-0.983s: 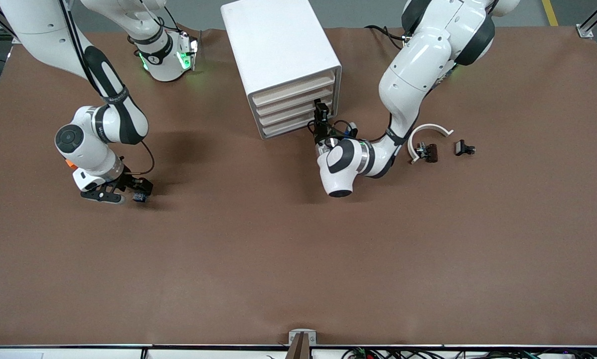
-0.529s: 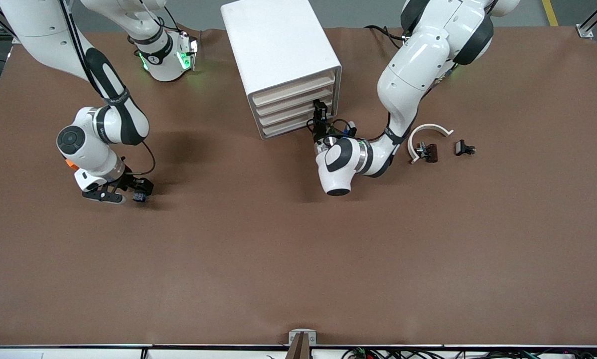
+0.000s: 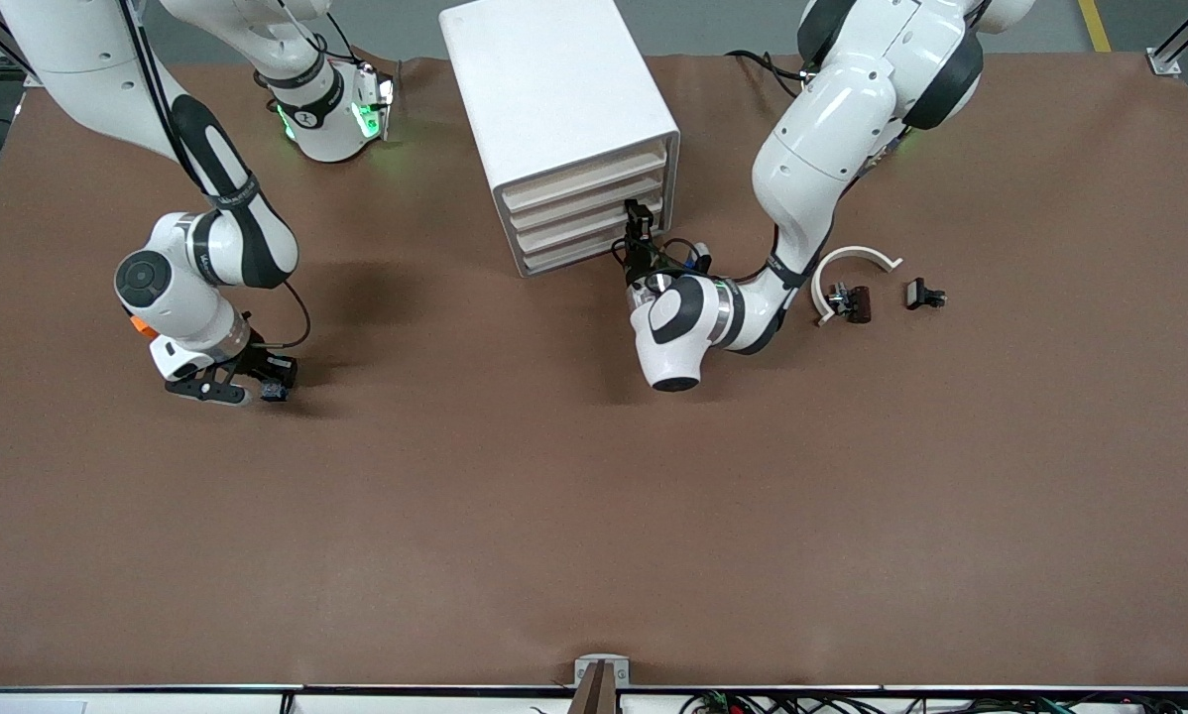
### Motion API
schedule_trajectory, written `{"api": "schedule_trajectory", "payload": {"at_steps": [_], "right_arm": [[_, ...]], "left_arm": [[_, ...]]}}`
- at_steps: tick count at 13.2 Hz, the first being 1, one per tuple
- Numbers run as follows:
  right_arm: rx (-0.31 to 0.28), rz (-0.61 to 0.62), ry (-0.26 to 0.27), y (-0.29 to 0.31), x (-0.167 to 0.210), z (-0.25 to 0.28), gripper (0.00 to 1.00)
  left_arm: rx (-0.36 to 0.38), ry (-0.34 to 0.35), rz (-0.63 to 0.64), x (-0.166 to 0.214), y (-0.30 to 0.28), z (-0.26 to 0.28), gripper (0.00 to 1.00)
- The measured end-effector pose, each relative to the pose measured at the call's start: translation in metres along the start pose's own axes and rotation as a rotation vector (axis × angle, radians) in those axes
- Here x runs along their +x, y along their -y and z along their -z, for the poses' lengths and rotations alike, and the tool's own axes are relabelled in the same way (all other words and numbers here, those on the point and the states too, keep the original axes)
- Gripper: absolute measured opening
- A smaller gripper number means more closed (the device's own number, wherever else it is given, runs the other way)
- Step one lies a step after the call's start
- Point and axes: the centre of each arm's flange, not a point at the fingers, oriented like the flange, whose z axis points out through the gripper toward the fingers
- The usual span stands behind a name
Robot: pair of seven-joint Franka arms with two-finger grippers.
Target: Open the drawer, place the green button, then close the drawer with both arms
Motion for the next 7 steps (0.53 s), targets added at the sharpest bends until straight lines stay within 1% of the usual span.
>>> {"api": "schedule_trajectory", "payload": {"at_steps": [2,3,5,7], "right_arm": [[-0.002,-0.012,0.027,0.001,0.003,0.007,0.41],[-0.003,-0.018,0.049,0.002,0.008,0.015,0.41],[-0.007,-0.049,0.102,0.004,0.022,0.04,0.41],[-0.01,-0.073,0.135,0.007,0.039,0.071,0.41]], "left_arm": [[-0.011,0.009,0.008,0.005,-0.001,0.01,0.14],[-0.02,0.016,0.011,0.008,0.0,0.018,0.14],[-0.04,0.028,0.018,0.014,0.001,0.032,0.14],[-0.054,0.04,0.026,0.018,0.001,0.042,0.14]]}}
